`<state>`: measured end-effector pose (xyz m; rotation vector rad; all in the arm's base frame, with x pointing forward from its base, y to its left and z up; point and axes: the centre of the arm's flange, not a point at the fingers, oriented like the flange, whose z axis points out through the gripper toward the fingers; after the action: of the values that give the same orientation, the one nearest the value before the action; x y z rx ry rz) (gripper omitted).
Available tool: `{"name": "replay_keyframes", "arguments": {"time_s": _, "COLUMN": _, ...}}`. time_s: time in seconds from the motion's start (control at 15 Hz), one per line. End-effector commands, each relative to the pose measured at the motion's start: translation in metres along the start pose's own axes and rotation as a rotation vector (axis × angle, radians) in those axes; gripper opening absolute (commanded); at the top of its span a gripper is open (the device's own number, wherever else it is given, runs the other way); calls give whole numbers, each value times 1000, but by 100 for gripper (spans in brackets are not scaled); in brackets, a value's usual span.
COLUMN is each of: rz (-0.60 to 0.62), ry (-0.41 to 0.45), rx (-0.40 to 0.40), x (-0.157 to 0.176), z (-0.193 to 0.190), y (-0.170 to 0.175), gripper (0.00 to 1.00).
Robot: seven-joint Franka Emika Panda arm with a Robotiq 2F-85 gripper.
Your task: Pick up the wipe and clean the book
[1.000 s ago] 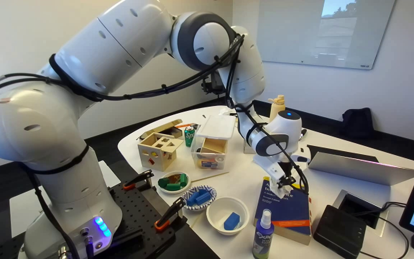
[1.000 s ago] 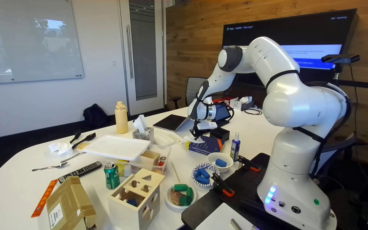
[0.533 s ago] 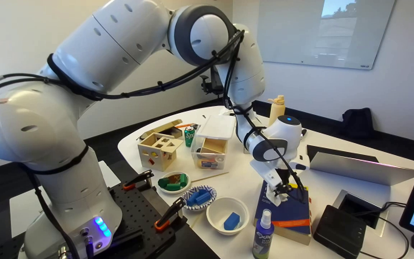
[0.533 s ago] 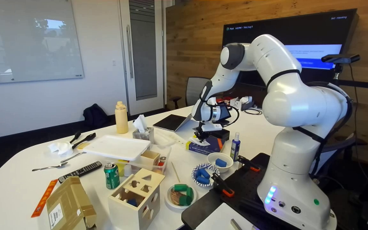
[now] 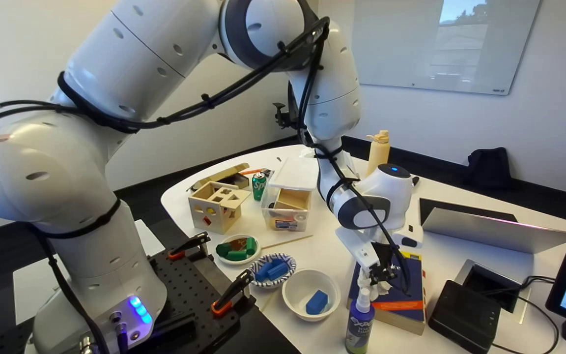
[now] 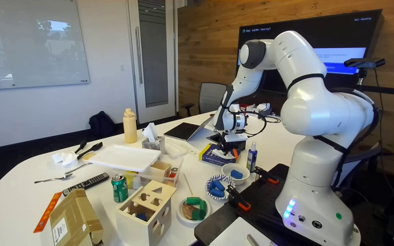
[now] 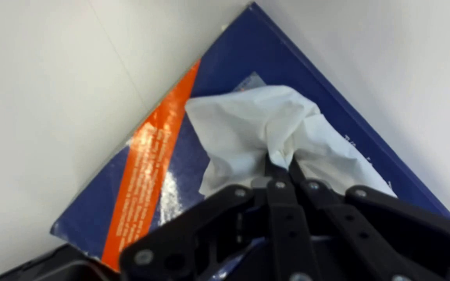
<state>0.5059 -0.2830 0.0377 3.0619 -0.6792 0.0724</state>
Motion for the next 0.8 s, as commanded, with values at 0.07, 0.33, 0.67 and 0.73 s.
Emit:
{"name": "replay_keyframes", "arguments": {"time_s": 0.07, "rz": -131, "ry": 55, "rx": 184, "x": -12, "z": -28, "y": -41, "gripper": 1}}
{"name": "replay_keyframes", "arguments": {"time_s": 0.33, "rz": -288, "ry": 49, "rx": 307, "x": -5, "z": -38, "y": -99, "gripper": 1}}
{"name": "replay_keyframes", "arguments": {"time_s": 0.67, "rz": -361, "ry": -45, "rx": 315, "x": -5, "z": -11, "y": -141, "gripper": 1}}
{"name": "replay_keyframes", "arguments": {"time_s": 0.73, "rz": -369, "ry": -64, "rx": 305, "x": -7, "z": -2, "y": -146, "gripper": 1}}
